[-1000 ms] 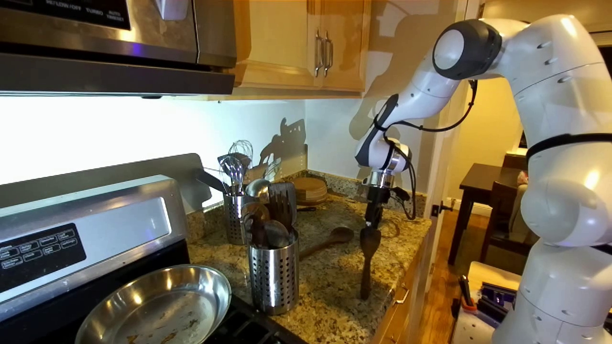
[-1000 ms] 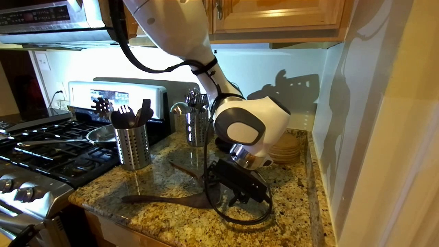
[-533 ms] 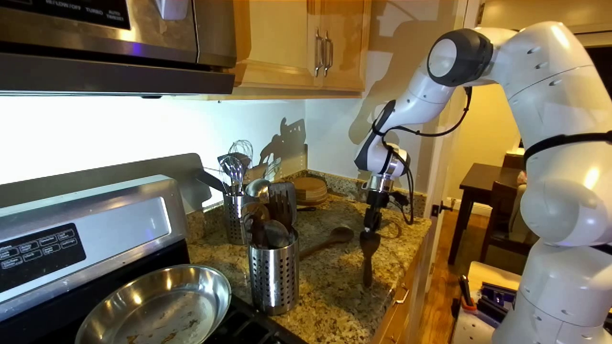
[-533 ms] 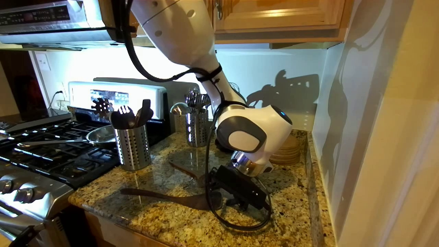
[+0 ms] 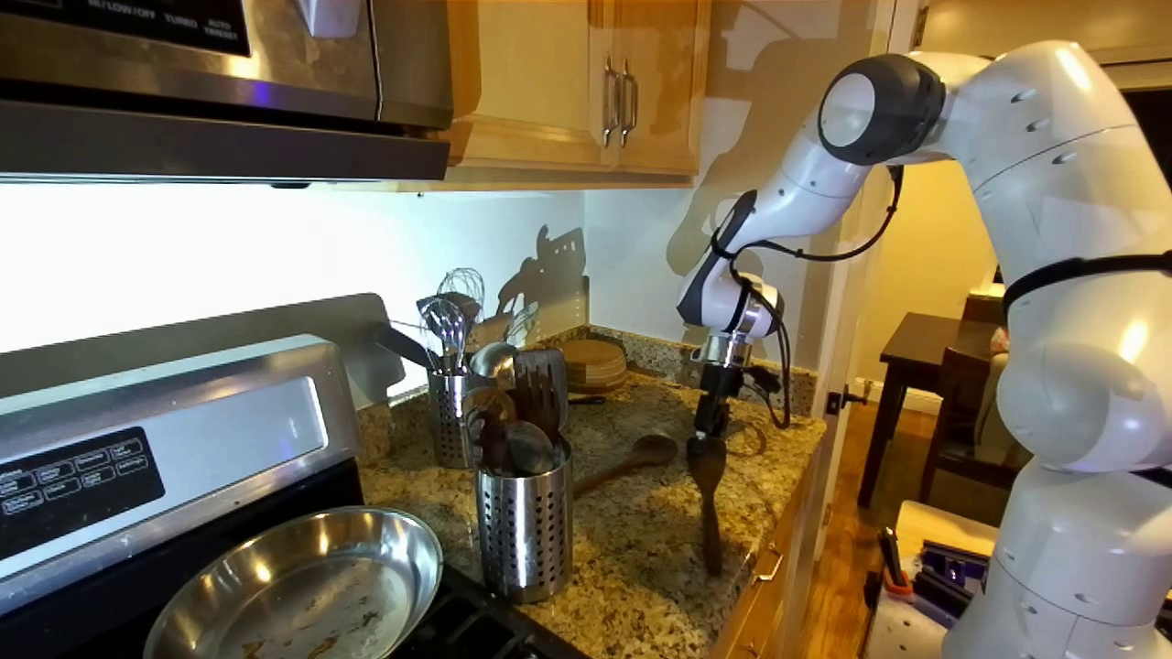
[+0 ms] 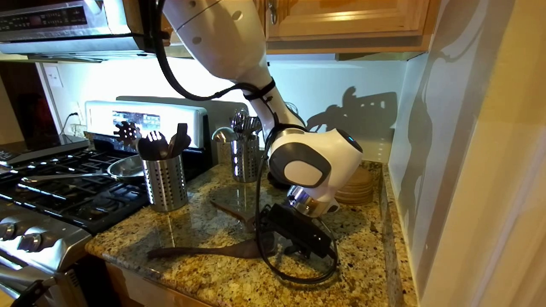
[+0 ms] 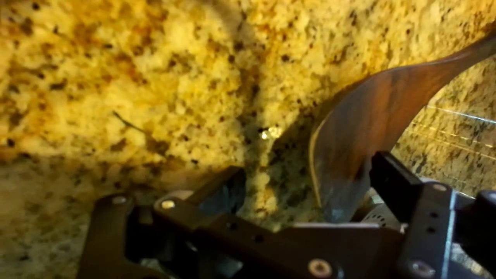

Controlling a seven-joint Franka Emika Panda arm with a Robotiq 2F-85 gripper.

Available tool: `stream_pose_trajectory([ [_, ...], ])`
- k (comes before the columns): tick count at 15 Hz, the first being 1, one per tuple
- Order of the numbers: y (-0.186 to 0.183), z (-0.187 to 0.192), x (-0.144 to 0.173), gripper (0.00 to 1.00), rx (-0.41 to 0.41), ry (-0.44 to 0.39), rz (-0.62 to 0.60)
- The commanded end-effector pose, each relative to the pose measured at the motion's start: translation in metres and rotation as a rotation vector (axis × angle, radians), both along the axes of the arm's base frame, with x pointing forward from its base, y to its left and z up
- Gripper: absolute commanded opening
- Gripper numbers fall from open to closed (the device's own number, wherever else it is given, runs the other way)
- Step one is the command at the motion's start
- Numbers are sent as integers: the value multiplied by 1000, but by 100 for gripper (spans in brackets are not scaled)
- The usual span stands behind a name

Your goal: Place the wooden spatula in the cutlery holder at the front of the countertop

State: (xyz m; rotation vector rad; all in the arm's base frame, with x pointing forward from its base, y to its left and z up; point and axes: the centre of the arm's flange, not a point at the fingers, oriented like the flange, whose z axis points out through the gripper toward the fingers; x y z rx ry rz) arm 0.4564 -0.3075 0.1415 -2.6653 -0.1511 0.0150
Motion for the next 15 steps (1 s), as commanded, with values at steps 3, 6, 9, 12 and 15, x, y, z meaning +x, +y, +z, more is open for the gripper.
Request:
stream_pose_trajectory([
  [3, 11, 18, -7, 100, -23, -4, 34],
  [6, 17, 17, -1, 100, -13, 6, 59],
  [9, 27, 16, 5, 100, 1, 21, 81],
  [12, 32, 14, 7, 85, 13, 37, 95],
  [15, 29, 15, 3, 76, 11, 49, 99],
])
